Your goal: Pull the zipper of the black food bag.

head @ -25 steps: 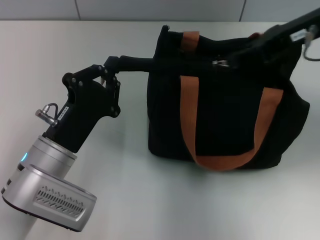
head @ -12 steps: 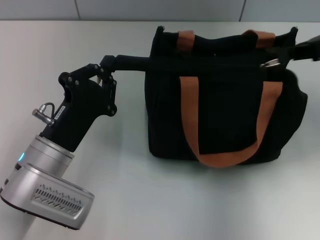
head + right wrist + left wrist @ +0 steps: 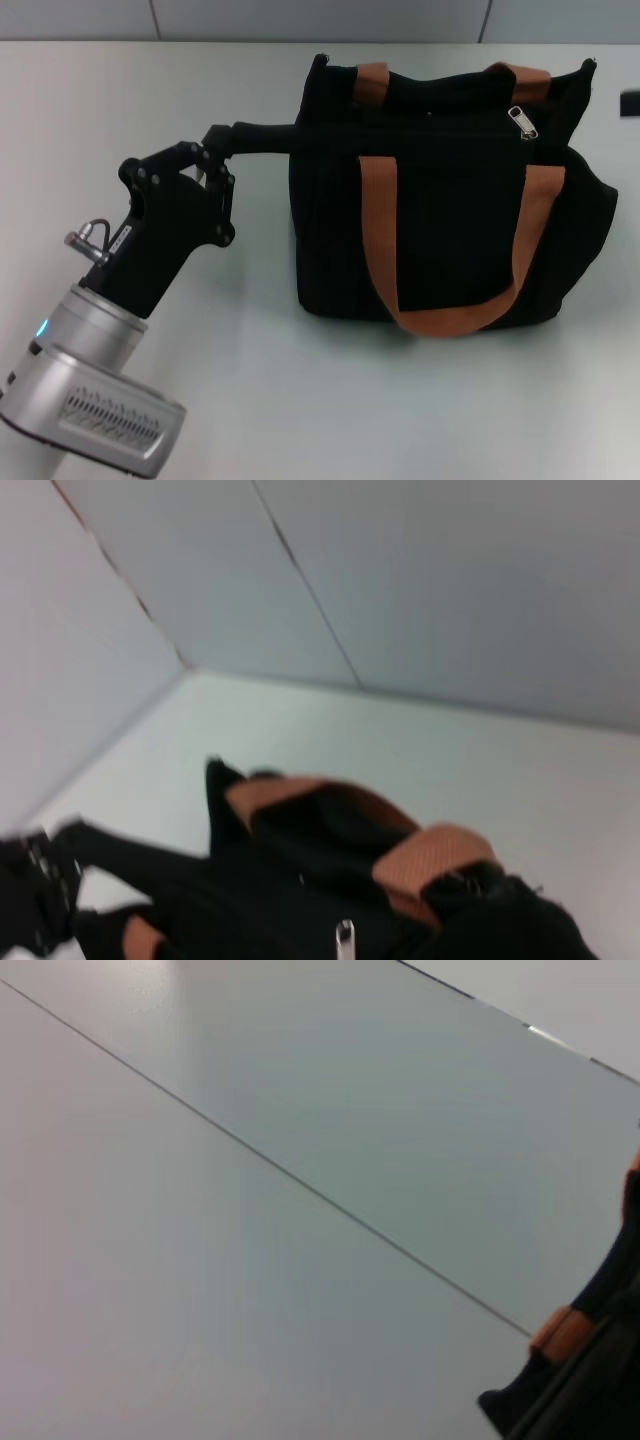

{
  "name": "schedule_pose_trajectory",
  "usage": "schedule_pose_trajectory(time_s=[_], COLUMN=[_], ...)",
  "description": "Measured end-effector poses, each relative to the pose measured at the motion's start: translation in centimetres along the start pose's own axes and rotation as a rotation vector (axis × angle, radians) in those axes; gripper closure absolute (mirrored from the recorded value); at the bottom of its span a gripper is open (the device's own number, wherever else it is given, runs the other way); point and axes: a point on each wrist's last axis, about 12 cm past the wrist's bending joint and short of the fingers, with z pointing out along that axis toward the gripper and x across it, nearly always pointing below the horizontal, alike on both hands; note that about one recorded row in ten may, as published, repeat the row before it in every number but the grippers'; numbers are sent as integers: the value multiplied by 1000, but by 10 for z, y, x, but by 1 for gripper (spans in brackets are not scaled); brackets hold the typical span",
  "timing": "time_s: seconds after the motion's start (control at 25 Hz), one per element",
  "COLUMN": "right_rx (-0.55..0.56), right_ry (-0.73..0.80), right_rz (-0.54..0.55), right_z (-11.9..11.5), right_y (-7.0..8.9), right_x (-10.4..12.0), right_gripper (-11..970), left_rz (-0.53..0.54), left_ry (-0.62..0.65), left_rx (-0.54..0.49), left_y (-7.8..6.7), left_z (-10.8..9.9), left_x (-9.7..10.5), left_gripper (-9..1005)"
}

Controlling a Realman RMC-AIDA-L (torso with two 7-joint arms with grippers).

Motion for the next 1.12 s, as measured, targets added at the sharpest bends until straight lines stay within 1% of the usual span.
schedule_pose_trajectory(time_s=[0.12, 0.24, 0.36, 0.44, 0.56, 0.64, 0.68, 0.72, 0.76, 0.8, 0.88, 0.92, 0.96, 1.0, 1.04, 1.08, 1.12], right_rx=[-27, -60, -78, -75, -67, -70, -76, -81, -88, -95, -109, -121, -140, -165, -185, -215, -245], right_ry=[-128, -237, -288, -301, -330, -371, -393, -420, -448, -482, -526, -541, -547, -543, -536, -520, -498], right_rz=[-47, -91, -117, -139, -183, -214, -232, -252, -272, -289, -316, -335, -362, -387, -408, -434, -463], right_z=[-13, -20, -23, -25, -27, -29, -29, -31, -32, -34, -35, -35, -33, -31, -30, -27, -24], right_y=[0, 0, -3, -4, -3, -2, -1, 0, 1, 3, 7, 9, 13, 17, 20, 24, 27], right_x=[13, 26, 37, 43, 49, 52, 53, 55, 57, 60, 65, 68, 72, 76, 78, 82, 85], right_gripper=[959, 891, 822, 720, 566, 550, 541, 533, 525, 509, 478, 462, 447, 431, 416, 400, 384], left_rz=[-2, -3, -7, -6, -24, -73, -130, -174, -174, -333, -446, -553, -614, -705, -763, -763, -809], left_ry=[-9, 1, 42, 74, 148, 199, 232, 244, 244, 228, 196, 159, 134, 94, 70, 70, 40], left_rx=[6, -4, -42, -68, -125, -181, -237, -271, -271, -345, -363, -355, -333, -280, -228, -228, -158], left_y=[-1, 0, 3, 5, 12, 18, 24, 29, 29, 39, 44, 49, 52, 56, 59, 59, 62], left_z=[-5, -9, -14, -17, -26, -33, -39, -43, -43, -54, -61, -68, -72, -76, -79, -79, -80], left_x=[-2, -2, 1, 4, 11, 18, 23, 26, 26, 32, 35, 39, 41, 43, 45, 45, 45], left_gripper=[889, 888, 887, 886, 650, 575, 537, 499, 462, 424, 349, 311, 274, 236, 232, 228, 223])
